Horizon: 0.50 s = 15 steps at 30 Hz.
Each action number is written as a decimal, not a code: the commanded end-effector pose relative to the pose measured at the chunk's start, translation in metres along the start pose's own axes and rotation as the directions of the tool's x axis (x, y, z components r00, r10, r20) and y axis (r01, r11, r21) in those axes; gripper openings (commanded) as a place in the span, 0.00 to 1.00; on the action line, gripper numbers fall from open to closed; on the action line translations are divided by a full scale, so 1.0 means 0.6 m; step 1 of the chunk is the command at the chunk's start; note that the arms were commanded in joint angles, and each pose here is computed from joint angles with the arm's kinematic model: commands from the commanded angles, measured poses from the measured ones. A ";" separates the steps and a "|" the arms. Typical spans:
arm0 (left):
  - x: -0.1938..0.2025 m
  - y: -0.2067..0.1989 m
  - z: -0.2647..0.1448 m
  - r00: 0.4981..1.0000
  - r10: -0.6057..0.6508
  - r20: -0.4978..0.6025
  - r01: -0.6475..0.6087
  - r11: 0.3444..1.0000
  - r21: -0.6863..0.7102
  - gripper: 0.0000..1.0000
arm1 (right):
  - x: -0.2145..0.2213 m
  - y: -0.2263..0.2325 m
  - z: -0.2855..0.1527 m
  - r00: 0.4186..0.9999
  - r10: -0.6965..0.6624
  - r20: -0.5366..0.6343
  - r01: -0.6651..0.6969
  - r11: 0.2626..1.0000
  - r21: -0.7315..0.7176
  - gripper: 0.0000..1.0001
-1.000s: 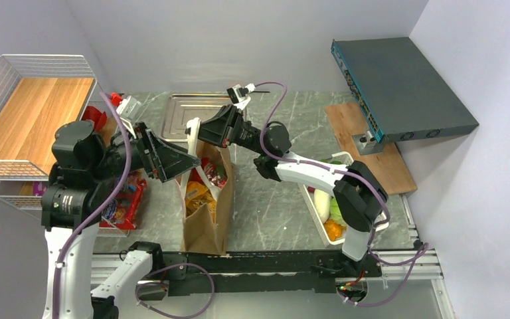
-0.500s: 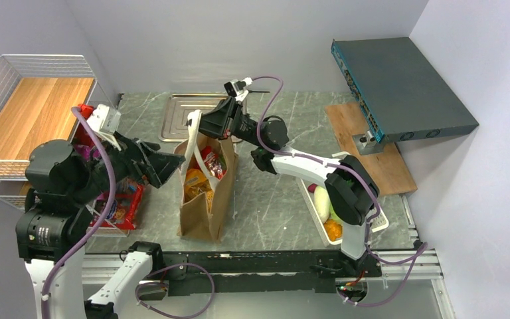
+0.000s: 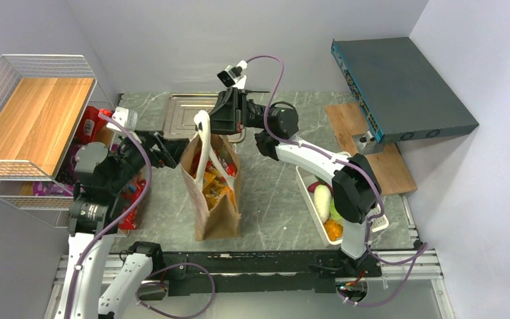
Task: Place the food into the grocery bag and tie it
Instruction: Tie the grocery bag at the center of the board.
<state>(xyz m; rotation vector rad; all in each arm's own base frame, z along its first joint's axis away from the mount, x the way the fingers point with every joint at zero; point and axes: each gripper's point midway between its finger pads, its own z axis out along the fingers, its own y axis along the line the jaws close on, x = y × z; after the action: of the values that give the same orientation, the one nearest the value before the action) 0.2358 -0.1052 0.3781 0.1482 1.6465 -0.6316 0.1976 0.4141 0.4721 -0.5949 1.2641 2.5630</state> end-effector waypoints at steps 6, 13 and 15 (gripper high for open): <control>-0.056 -0.108 0.014 0.956 0.115 0.271 -0.221 0.887 0.405 0.83 | 0.033 0.195 0.027 0.984 -0.135 -0.115 0.107 0.970 -0.218 0.00; -0.027 -0.145 -0.025 0.959 0.197 0.205 -0.276 0.813 0.512 0.64 | 0.028 0.171 0.024 0.990 -0.107 -0.091 0.092 0.984 -0.156 0.00; -0.016 -0.153 -0.041 0.961 0.215 0.174 -0.276 0.799 0.535 0.55 | 0.023 0.163 0.021 0.992 -0.097 -0.076 0.085 0.985 -0.150 0.00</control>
<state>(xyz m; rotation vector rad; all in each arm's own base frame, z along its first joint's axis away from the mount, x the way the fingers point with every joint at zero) 0.2146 -0.1599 0.3988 0.5578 1.3515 -0.8780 0.1695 0.4067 0.4653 -0.8273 1.4180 2.5839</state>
